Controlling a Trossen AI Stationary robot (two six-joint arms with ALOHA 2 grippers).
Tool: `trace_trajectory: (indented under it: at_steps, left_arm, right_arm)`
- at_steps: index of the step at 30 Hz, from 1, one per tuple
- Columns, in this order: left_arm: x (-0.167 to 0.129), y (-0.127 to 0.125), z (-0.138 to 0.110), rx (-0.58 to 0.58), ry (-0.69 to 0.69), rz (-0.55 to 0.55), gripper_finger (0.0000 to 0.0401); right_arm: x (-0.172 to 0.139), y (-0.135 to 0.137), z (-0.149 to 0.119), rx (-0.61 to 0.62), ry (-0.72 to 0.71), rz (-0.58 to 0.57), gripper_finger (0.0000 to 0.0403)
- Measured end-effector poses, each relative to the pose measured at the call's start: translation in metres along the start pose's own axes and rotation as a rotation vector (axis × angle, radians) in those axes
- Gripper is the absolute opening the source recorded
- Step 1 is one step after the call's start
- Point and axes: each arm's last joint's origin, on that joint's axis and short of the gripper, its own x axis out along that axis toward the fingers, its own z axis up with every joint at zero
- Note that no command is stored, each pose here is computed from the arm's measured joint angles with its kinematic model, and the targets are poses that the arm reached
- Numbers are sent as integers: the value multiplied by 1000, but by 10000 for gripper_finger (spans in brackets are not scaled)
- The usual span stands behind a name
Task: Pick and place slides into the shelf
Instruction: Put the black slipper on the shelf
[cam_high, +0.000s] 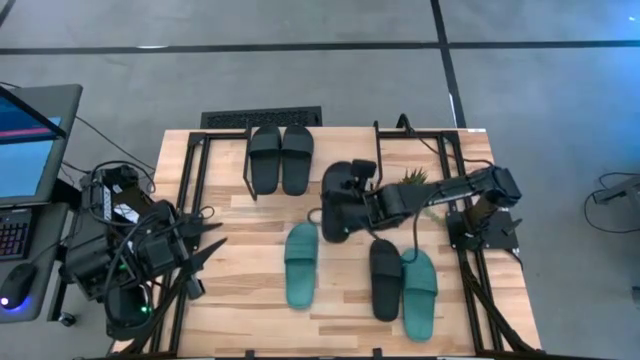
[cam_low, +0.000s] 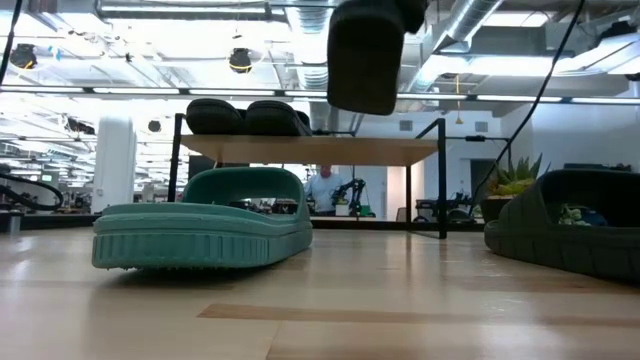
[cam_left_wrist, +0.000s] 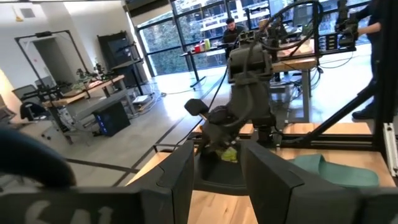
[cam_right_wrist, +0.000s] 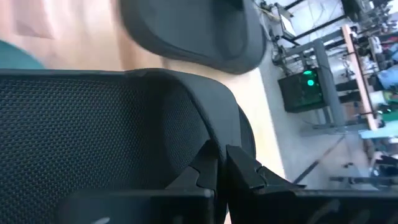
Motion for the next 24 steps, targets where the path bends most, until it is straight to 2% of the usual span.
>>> trace_trajectory:
  at_steps: [8, 18, 24]
  left_arm:
    - [9, 2, 0, -6, 8, 37, 122]
    - [14, 3, 0, -7, 13, 63, 122]
    - [14, 3, 0, -15, 13, 64, 122]
  right_arm:
    - [38, -38, 1, -16, 54, -55, 3]
    - [75, -78, 3, -68, 37, -73, 3]
    - [95, -90, -2, -55, 70, -52, 4]
